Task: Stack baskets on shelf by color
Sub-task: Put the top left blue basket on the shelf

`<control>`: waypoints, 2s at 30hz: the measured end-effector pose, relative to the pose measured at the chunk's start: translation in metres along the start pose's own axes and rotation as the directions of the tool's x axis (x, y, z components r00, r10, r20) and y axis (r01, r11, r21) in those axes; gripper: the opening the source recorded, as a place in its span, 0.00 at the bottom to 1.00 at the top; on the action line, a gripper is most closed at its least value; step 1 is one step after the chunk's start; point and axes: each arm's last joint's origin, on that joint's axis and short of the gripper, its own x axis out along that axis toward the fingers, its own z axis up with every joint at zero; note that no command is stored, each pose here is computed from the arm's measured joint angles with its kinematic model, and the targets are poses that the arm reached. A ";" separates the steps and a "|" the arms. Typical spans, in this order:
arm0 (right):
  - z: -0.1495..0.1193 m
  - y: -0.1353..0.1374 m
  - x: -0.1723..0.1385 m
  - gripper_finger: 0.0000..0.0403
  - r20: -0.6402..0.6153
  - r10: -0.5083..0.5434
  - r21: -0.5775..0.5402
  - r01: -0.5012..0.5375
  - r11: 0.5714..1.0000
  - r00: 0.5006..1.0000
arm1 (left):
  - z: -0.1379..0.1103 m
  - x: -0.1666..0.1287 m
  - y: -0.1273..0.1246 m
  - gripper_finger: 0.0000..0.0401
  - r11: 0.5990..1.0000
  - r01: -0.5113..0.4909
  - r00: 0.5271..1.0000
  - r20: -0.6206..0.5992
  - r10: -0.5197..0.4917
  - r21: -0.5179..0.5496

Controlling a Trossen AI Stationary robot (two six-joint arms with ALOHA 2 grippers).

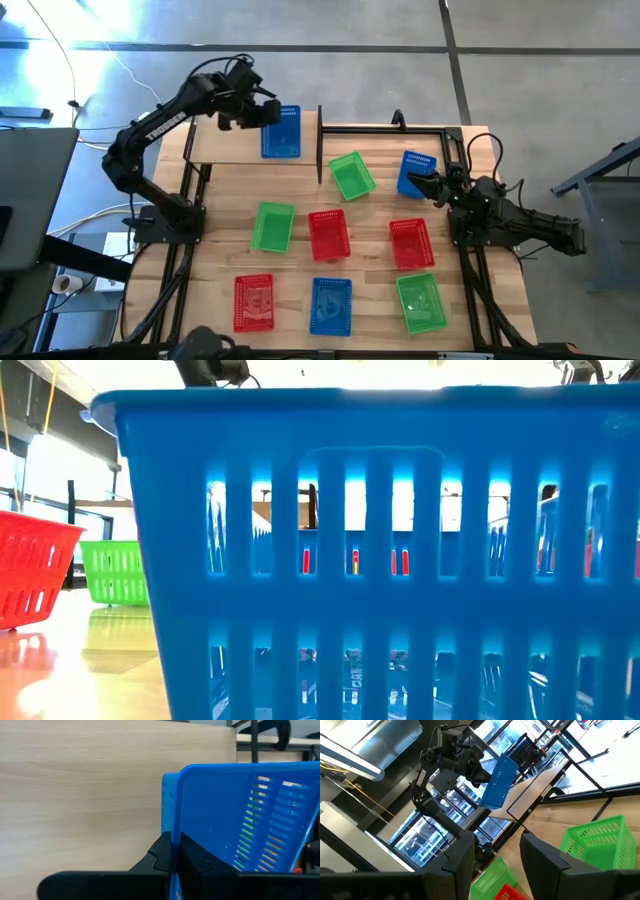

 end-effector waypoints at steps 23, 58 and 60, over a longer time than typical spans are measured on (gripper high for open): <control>-0.003 -0.003 0.000 0.36 -0.026 -0.026 -0.008 0.026 1.000 0.999 | 0.018 0.013 0.003 0.00 0.998 0.050 0.999 0.000 -0.050 -0.034; -0.003 -0.002 0.000 0.36 -0.057 0.001 -0.001 -0.001 1.000 0.998 | 0.016 0.047 -0.016 0.06 0.998 0.016 1.000 0.005 -0.017 0.069; -0.003 -0.002 0.000 0.36 -0.056 0.001 -0.001 -0.001 1.000 0.998 | 0.016 0.047 -0.016 0.08 0.997 0.018 1.000 0.003 -0.018 0.069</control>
